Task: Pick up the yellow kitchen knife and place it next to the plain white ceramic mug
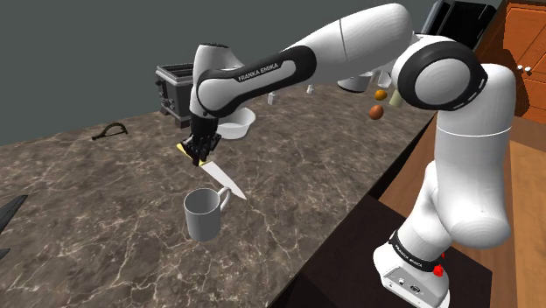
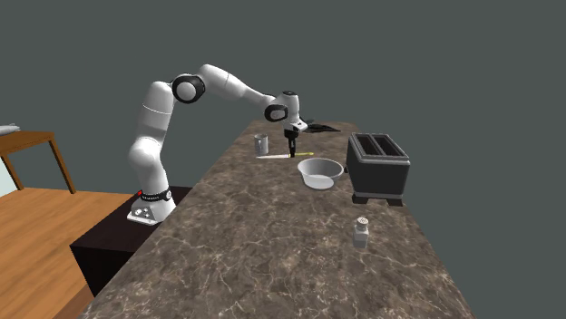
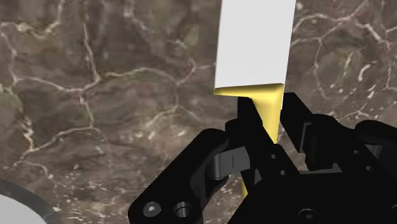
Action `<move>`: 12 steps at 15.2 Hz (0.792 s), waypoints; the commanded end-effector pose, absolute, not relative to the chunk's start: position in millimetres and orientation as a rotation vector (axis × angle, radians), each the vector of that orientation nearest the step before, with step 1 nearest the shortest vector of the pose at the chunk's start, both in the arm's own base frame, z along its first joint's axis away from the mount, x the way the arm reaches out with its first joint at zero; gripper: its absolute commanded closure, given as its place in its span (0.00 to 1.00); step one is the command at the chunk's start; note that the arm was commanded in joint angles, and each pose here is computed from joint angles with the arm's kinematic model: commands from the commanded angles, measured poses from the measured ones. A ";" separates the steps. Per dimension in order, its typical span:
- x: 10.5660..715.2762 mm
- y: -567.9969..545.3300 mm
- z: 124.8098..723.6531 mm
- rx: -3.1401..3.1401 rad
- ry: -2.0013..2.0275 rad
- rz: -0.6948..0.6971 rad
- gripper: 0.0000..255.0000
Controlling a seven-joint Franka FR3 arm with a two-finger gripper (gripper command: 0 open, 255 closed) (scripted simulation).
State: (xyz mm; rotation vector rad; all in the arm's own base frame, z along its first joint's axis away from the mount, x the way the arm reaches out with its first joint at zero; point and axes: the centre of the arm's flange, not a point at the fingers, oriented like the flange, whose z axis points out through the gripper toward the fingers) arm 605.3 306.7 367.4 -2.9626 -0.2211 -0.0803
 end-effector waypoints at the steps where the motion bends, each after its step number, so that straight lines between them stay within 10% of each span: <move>1: 606.0 306.1 357.4 -2.962 -0.221 -0.081 1.00; 10: 606.0 306.1 347.0 -2.962 -0.221 -0.081 1.00; 11: 606.0 306.1 346.9 -2.962 -0.221 -0.081 0.00; 12: 606.0 306.1 346.9 -2.962 -0.221 -0.081 0.00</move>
